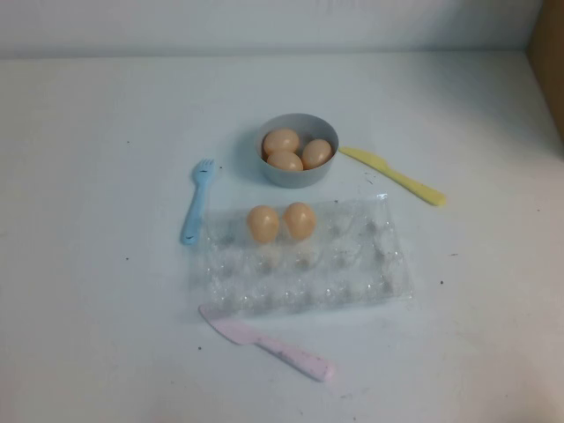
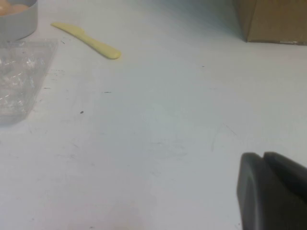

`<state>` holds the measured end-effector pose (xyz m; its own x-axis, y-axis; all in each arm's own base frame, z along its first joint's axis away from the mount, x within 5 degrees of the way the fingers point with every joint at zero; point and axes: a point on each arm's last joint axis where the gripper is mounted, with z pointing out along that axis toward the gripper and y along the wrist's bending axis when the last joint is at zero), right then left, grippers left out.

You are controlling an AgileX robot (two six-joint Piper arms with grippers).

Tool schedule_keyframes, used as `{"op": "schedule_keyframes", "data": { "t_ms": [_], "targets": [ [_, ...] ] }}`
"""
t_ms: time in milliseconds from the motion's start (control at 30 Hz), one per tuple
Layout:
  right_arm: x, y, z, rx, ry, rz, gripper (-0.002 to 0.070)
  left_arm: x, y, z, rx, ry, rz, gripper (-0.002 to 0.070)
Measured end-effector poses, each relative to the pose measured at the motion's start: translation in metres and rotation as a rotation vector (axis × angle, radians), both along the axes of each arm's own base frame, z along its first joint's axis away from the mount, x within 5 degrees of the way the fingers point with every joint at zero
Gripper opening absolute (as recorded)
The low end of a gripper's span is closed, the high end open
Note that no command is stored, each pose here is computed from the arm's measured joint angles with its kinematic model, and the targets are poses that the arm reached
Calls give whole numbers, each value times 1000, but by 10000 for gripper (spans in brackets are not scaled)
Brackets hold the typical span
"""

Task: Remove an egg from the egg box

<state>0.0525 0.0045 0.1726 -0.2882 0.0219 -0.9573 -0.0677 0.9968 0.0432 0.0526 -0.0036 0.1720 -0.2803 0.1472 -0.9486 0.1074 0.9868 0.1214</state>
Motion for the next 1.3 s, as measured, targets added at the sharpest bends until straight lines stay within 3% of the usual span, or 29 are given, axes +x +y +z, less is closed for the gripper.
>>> {"op": "schedule_keyframes", "data": {
  "t_ms": [600,767,1133,1233,1300],
  "targets": [
    [0,0,0,4,0,0,-17,0,0,0,0,0,0,-3],
    [0,2,0,71,5,5,-17,0,0,0,0,0,0,-3],
    [-1,12,3,387,28,29,-17,0,0,0,0,0,0,-3],
    [-1,16,6,552,25,37,-17,0,0,0,0,0,0,-3],
    [-1,20,11,747,24,43,-17,0,0,0,0,0,0,-3]
  ]
}}
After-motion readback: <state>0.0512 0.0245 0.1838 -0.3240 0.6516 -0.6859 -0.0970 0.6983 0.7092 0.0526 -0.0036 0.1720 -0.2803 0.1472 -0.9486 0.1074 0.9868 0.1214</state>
